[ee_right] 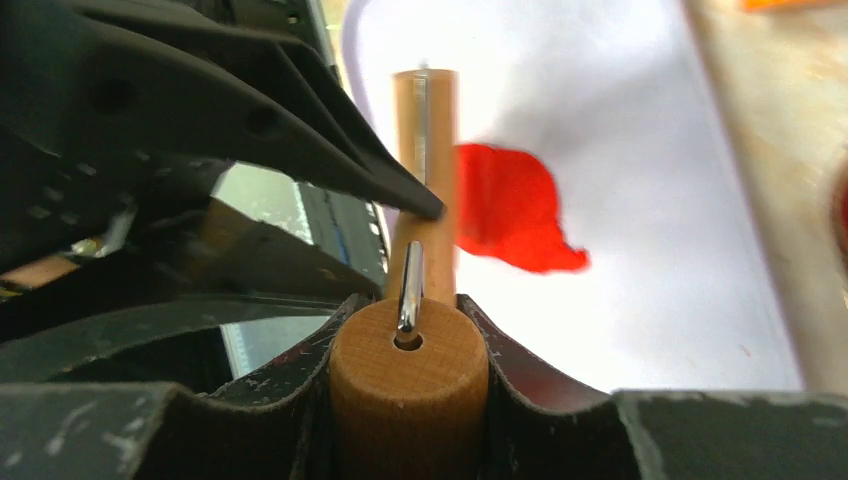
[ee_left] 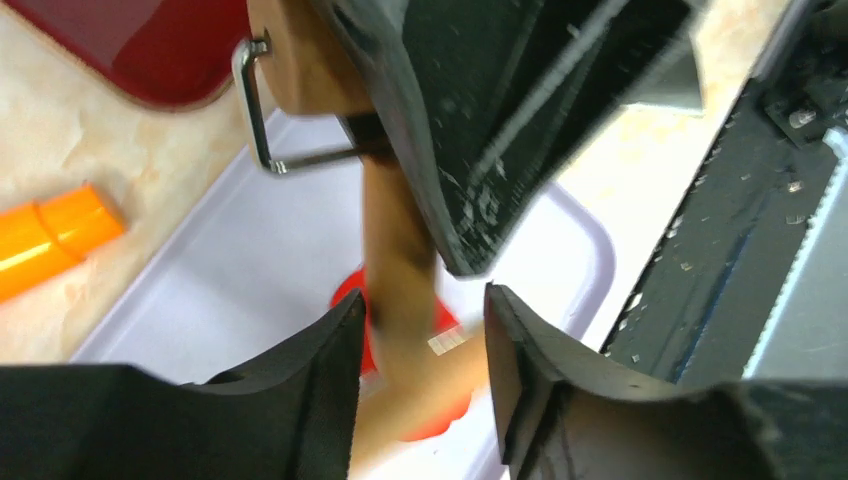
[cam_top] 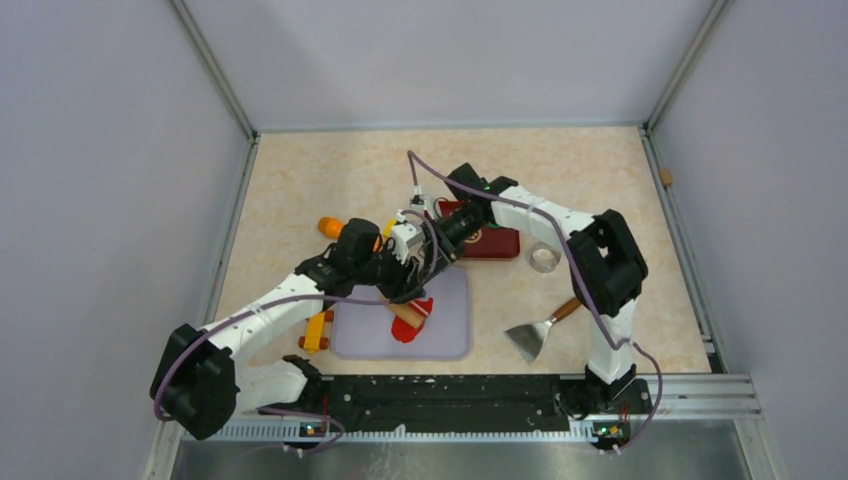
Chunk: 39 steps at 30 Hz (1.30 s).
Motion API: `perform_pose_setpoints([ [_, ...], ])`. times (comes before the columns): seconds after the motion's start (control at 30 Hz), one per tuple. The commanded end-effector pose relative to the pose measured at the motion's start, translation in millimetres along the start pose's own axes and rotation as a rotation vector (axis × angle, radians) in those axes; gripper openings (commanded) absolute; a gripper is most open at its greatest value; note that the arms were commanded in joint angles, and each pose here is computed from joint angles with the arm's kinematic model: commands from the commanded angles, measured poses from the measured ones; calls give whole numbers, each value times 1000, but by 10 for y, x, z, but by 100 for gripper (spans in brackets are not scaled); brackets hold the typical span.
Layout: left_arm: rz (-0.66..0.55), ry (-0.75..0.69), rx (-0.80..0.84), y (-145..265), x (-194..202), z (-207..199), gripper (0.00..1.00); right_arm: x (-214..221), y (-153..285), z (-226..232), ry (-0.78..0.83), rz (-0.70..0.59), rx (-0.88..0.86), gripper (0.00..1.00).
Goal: Roll out the dumpling wrappers from the dough
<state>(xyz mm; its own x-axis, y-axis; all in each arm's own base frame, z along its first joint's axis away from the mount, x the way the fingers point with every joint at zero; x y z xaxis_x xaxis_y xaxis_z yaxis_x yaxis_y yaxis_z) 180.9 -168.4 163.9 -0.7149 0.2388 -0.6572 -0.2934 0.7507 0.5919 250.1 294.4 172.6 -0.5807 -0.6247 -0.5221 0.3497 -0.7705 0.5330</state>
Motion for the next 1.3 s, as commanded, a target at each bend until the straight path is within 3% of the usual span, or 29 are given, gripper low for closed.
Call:
perform_pose_setpoints([
  [0.0, -126, -237, 124, 99, -401, -200, 58, -41, 560, 68, 82, -100, 126, 0],
  [0.13, -86, -418, 120, 290, -421, -231, 68, 32, 959, 148, 107, -139, 200, 0],
  [0.17, -85, -456, 117, 345, -440, -245, 77, 61, 1052, 164, 107, -153, 219, 0],
  [0.23, -83, -546, 119, 432, -472, -268, 83, 159, 1219, 199, 102, -173, 270, 0],
  [0.43, 1, -780, 77, 349, -602, -107, 82, 460, 1698, 312, 94, -241, 416, 0],
  [0.57, 162, -786, 123, 139, -697, 7, 76, 598, 1883, 575, 183, -233, 497, 0],
  [0.67, 141, -662, 125, 74, -810, 43, 72, 707, 1973, 755, 287, -196, 561, 0],
  [0.8, -39, -300, 94, 157, -912, 171, 74, 819, 2046, 949, 496, -120, 620, 0],
  [1.07, -114, 270, 39, 509, -848, 557, 75, 546, 1578, 1107, 1132, 219, 620, 0],
  [1.27, -182, 466, -137, 636, -732, 764, 79, 128, 1068, 1110, 1511, 346, 524, 0],
])
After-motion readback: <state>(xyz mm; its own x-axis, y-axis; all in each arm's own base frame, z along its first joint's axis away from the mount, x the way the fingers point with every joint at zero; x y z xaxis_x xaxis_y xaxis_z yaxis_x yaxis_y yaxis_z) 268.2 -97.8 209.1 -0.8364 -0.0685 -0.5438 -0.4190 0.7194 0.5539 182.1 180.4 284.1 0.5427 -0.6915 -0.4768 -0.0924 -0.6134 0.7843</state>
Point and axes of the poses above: each gripper's point midway between its finger pads, its own y axis back along the fingers, its own z axis along the line the jaws close on, x = y × z, the point moved 9 cm from there along y, back along the fingers, and after that the axes turned 11 degrees about y, right-handed, at the moved point
